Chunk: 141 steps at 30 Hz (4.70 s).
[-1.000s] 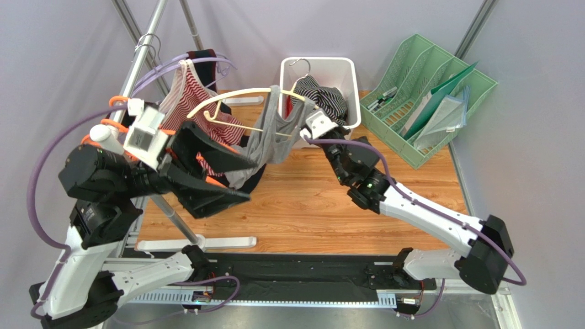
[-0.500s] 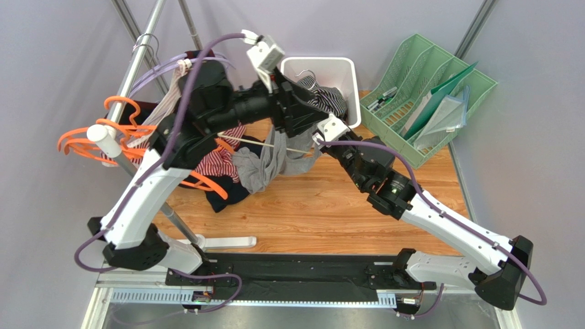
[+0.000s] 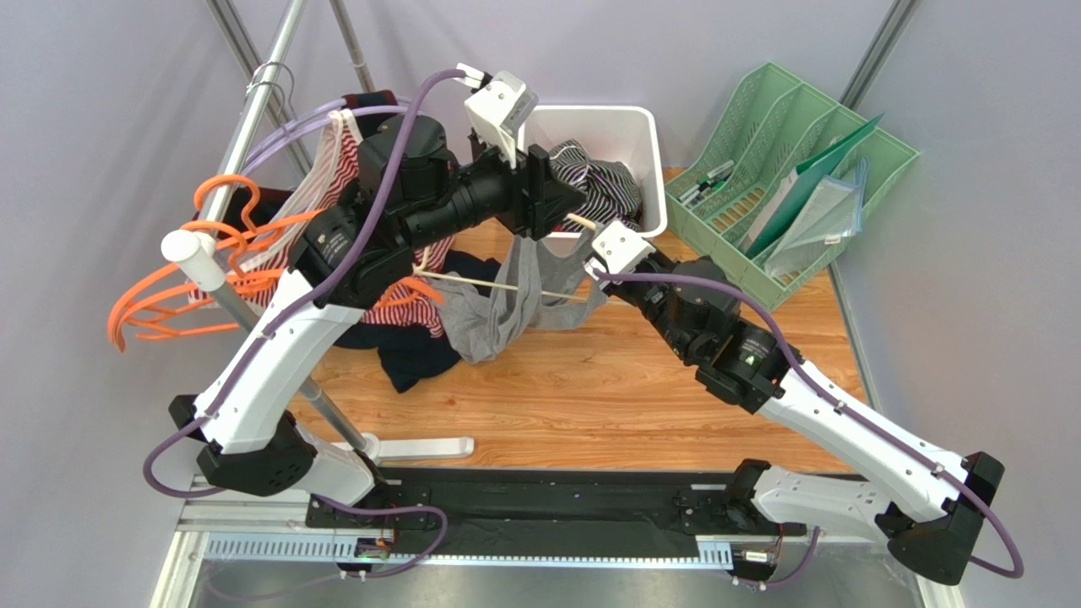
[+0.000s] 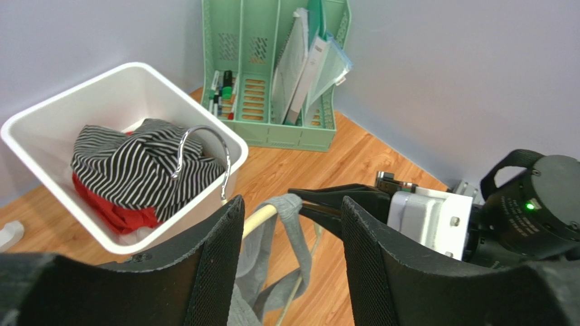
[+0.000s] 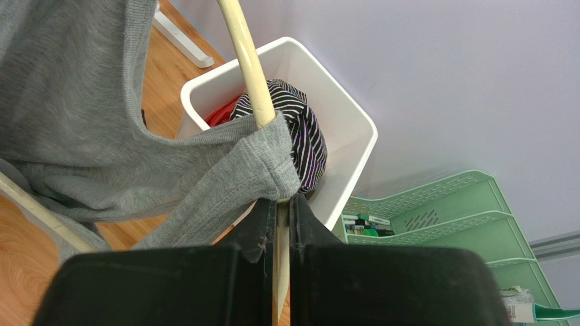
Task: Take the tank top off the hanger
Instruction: Remove the hanger from the clothesline.
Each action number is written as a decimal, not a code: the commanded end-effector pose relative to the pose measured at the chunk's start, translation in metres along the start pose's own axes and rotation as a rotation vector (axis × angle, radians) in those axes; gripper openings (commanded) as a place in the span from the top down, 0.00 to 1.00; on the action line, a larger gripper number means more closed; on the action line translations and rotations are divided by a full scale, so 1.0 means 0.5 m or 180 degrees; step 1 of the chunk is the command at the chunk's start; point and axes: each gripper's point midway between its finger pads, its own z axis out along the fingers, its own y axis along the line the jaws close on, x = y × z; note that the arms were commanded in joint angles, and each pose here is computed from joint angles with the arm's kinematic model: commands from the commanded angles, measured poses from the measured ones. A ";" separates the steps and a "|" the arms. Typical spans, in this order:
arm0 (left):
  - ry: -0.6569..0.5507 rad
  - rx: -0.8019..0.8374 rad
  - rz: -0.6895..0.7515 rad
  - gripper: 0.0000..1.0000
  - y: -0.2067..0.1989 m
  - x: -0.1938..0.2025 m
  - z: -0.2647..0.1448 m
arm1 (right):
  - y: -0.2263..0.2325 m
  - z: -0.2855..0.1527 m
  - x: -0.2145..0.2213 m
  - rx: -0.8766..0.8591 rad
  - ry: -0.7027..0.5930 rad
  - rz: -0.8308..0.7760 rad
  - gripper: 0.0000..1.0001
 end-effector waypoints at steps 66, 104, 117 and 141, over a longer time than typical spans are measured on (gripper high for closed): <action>0.0378 -0.0784 0.0077 1.00 0.098 0.076 0.034 | -0.047 -0.063 -0.107 0.0286 -0.0377 0.0461 0.98; -0.0490 -0.0330 -0.0120 1.00 0.034 -0.003 -0.074 | 0.070 -0.048 -0.184 -0.0518 -0.0063 0.2696 0.54; -0.0497 -0.0653 0.0123 1.00 0.073 0.006 -0.104 | -0.057 -0.116 -0.070 0.0578 0.0218 0.2845 1.00; -0.0842 -0.0232 0.0019 1.00 0.018 -0.039 -0.152 | 0.044 -0.133 0.093 -0.0165 0.0996 0.2689 0.63</action>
